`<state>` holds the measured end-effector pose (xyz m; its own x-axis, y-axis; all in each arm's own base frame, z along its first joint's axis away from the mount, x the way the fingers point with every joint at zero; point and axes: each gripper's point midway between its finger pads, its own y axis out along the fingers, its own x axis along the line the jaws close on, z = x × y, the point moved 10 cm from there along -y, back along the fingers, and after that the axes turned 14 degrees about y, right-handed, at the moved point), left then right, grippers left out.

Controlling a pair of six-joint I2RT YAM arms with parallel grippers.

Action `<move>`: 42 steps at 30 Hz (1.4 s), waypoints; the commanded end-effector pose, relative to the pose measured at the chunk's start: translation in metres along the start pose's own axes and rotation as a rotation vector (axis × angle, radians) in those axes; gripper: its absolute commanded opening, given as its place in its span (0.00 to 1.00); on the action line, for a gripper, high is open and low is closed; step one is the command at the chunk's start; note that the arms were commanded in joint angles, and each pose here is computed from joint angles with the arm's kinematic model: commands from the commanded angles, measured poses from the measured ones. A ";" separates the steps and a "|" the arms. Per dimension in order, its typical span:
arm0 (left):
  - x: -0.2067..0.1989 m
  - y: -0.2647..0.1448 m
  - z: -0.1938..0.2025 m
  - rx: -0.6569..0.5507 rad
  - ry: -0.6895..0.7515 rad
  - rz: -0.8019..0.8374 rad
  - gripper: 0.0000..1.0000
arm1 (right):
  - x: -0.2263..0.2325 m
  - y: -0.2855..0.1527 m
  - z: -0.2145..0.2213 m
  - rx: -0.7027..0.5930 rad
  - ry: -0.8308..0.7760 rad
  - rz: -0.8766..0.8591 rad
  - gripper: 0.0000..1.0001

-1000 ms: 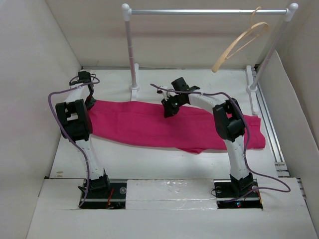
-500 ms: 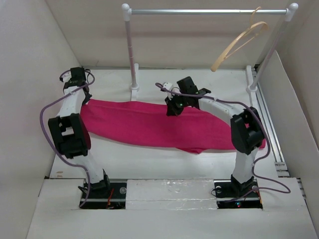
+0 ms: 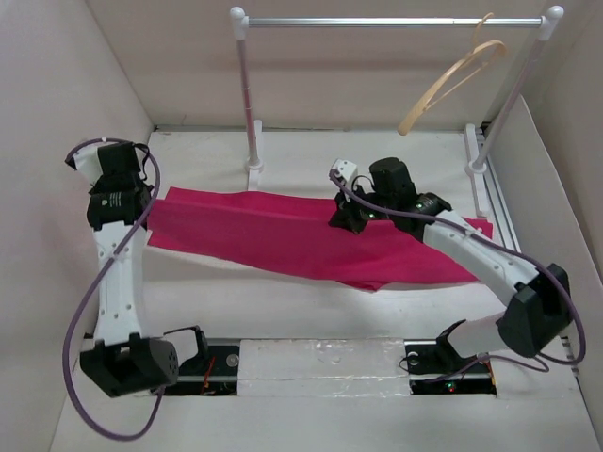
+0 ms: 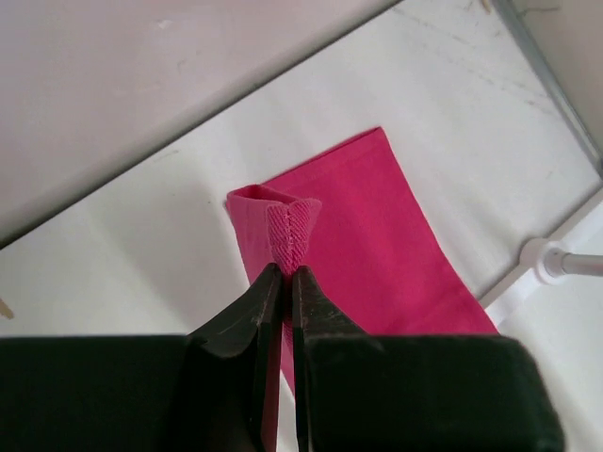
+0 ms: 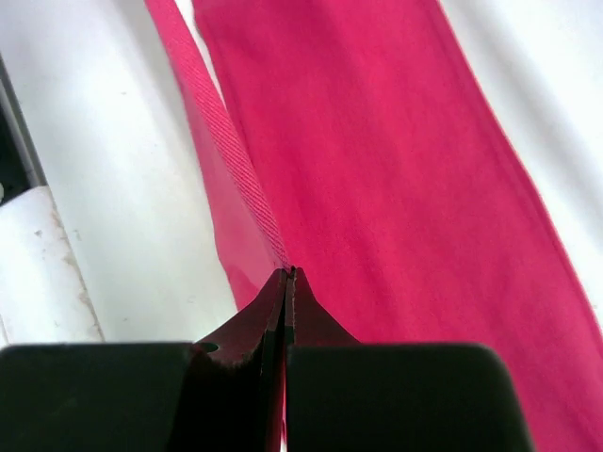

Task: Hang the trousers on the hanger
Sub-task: Fold the trousers

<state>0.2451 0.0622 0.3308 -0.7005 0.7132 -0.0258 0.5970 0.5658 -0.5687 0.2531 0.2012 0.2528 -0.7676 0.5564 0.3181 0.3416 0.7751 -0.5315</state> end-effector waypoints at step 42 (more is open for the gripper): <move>-0.062 0.135 0.022 0.135 0.173 -0.152 0.84 | -0.104 0.058 -0.050 0.021 0.174 0.371 0.63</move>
<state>0.4067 0.0997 0.1998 -0.6635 0.6809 0.3101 0.3336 0.6402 -0.6919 0.4065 0.1888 0.1760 -0.4362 0.8636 0.2529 0.4998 0.4663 -0.7299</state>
